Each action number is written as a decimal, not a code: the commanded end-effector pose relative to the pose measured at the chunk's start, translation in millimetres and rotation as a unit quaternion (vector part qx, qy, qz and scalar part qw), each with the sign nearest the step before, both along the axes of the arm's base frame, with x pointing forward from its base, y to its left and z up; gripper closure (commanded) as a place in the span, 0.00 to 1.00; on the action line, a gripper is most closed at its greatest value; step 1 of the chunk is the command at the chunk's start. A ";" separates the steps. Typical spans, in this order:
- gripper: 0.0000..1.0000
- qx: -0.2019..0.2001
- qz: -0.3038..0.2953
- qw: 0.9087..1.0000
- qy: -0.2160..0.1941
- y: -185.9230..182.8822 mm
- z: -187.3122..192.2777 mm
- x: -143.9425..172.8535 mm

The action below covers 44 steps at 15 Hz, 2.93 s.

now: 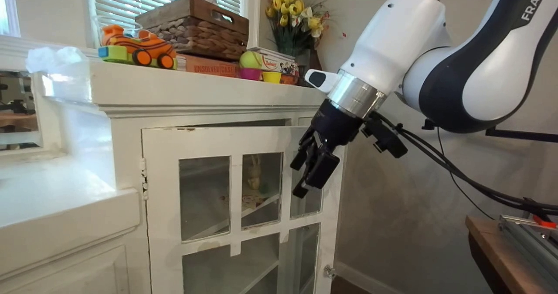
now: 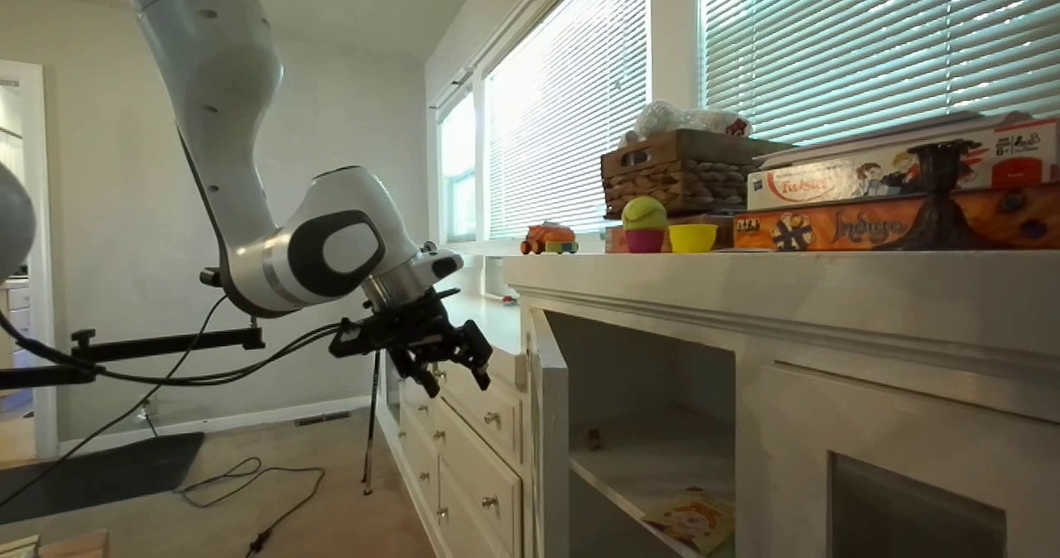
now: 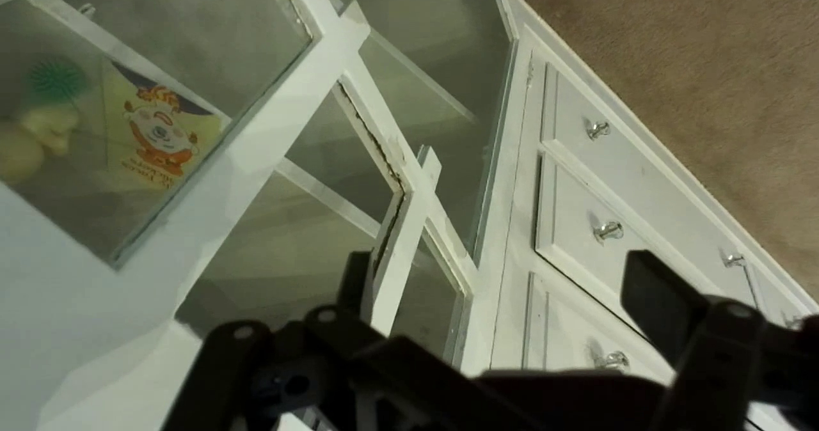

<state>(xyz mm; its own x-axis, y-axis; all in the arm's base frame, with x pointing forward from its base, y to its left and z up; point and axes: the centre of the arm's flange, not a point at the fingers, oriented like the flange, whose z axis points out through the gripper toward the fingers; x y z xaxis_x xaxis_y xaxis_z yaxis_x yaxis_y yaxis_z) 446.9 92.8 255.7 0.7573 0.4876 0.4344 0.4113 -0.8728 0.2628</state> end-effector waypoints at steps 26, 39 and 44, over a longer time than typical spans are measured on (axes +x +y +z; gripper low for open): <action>0.50 -0.012 -0.104 0.982 -0.158 -41.2 131.9 -19.0; 1.00 -0.073 -0.211 0.961 -0.162 -133.6 124.2 -15.3; 1.00 -0.077 -0.218 0.964 -0.129 -145.7 93.7 -9.4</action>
